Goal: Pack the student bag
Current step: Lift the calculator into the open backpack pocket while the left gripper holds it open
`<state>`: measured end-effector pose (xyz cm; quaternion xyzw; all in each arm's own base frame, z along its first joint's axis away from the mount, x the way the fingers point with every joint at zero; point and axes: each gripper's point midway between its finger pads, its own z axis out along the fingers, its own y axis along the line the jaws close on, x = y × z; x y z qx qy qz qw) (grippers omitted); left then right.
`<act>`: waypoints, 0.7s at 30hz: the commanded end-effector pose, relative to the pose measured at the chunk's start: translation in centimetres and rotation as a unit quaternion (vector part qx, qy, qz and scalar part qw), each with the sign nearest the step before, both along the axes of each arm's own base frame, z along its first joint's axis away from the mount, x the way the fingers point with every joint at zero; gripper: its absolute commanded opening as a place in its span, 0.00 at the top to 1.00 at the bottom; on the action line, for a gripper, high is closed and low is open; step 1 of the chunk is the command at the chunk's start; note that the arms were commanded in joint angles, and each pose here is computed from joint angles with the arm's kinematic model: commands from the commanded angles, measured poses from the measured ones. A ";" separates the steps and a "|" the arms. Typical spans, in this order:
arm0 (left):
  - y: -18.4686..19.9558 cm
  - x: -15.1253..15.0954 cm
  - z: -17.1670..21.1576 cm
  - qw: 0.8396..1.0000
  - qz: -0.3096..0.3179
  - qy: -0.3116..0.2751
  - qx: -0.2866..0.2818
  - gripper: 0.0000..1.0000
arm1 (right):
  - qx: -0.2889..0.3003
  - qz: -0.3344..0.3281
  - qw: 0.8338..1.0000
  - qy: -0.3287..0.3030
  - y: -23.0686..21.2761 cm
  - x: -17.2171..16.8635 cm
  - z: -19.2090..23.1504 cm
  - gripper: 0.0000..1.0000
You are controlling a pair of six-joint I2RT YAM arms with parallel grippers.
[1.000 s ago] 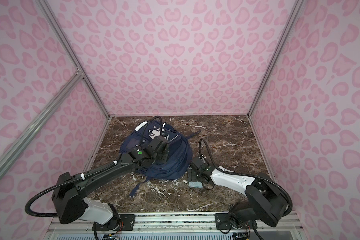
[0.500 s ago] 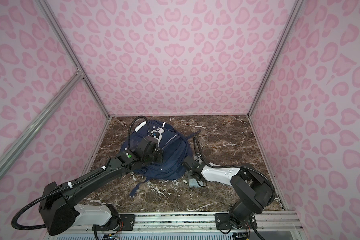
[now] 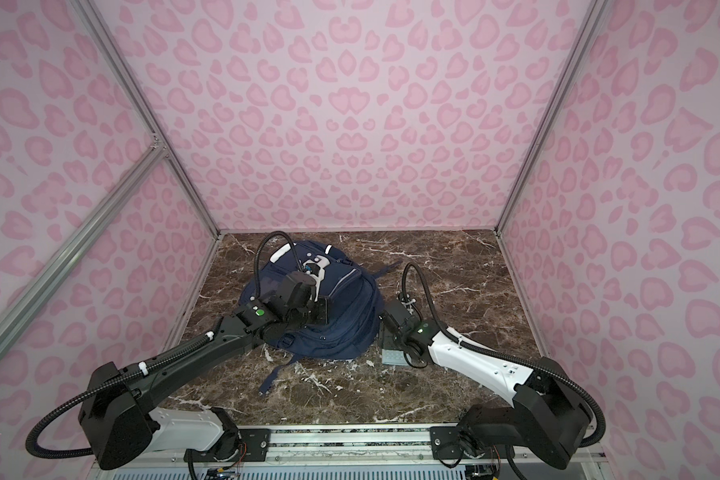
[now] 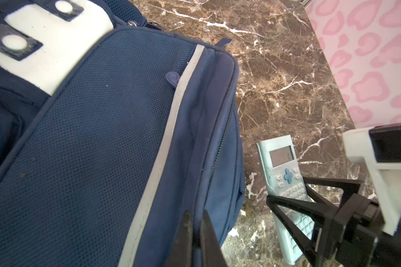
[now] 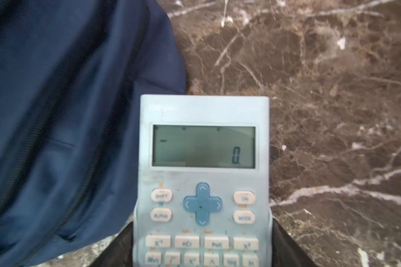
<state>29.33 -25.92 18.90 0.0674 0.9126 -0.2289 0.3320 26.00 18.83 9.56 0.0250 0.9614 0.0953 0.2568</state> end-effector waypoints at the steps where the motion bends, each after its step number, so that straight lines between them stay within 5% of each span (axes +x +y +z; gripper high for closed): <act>1: -2.0 0.4 3.8 0.996 -0.006 -0.026 -0.089 0.97 | 0.040 0.053 0.998 -0.014 3.4 1.4 2.4 0.34; 10: -1.8 0.4 6.3 0.990 -0.002 -0.039 -0.132 0.97 | 0.112 0.102 0.987 0.046 11.8 6.8 3.7 0.30; 13: -1.8 0.2 5.3 0.990 0.001 -0.032 -0.136 0.97 | 0.146 0.108 0.981 0.069 13.7 7.3 3.4 0.19; 15: -1.9 0.1 4.6 0.991 0.001 -0.025 -0.135 0.97 | 0.170 0.112 0.977 0.062 14.6 7.5 3.9 0.02; 19: -2.1 0.1 3.6 0.991 0.000 -0.015 -0.133 0.97 | 0.180 0.113 0.975 0.059 14.4 7.0 4.1 0.02; 21: -2.1 0.2 3.5 0.991 0.000 -0.015 -0.132 0.97 | 0.186 0.113 0.974 0.059 13.9 6.2 3.9 0.11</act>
